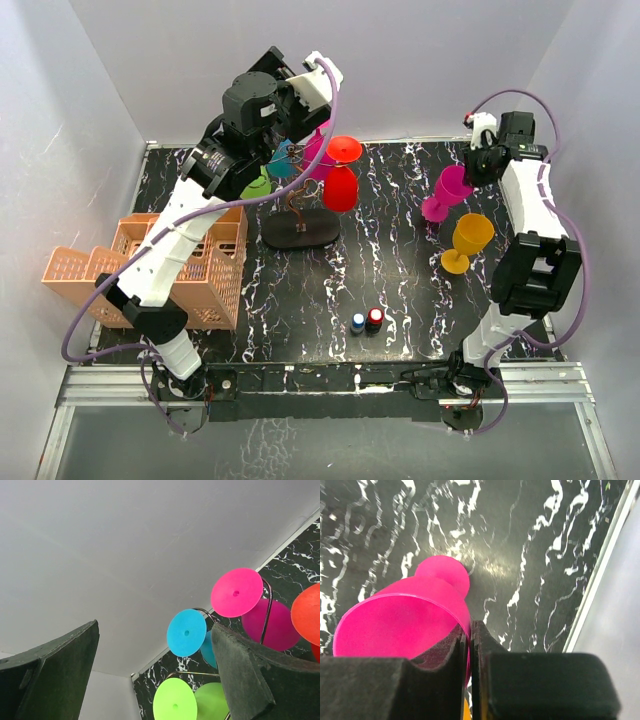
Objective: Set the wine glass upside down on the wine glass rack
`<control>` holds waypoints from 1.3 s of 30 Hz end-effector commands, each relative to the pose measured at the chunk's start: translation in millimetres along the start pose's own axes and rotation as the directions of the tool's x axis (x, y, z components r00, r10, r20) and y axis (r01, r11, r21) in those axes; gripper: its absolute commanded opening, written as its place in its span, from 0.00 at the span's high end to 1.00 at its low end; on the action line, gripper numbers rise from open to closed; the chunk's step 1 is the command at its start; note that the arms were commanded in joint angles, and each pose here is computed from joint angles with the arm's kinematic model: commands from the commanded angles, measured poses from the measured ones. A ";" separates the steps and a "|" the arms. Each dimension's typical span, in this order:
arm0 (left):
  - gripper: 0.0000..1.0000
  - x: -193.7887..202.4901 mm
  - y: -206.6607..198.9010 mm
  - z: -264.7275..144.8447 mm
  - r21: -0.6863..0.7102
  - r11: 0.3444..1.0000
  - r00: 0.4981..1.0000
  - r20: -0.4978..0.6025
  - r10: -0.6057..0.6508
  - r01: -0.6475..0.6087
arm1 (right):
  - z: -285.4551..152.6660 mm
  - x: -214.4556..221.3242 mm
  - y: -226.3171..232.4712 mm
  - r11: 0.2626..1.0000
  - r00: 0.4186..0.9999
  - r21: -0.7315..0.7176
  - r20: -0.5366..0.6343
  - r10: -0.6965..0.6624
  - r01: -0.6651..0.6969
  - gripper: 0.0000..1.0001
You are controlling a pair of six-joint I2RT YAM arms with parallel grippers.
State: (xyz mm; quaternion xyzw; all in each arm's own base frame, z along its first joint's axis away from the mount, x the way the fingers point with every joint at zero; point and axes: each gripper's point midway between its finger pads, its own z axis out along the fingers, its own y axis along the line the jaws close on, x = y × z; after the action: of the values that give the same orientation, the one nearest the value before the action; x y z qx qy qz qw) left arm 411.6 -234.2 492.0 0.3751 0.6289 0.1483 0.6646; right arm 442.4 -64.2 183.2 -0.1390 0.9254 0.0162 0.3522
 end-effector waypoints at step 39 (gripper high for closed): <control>0.15 -32.6 -78.1 -19.2 0.462 0.503 0.620 -0.141 -0.772 0.731 | -276.7 -212.7 143.4 0.821 0.613 -0.485 0.758 0.223 0.301 0.92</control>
State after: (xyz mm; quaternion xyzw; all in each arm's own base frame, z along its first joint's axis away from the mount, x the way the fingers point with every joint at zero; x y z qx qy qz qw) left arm 389.9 -291.6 435.9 0.2349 0.7394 -0.2465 0.5808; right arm 405.1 73.7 489.4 -0.1927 0.6632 0.3304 0.6434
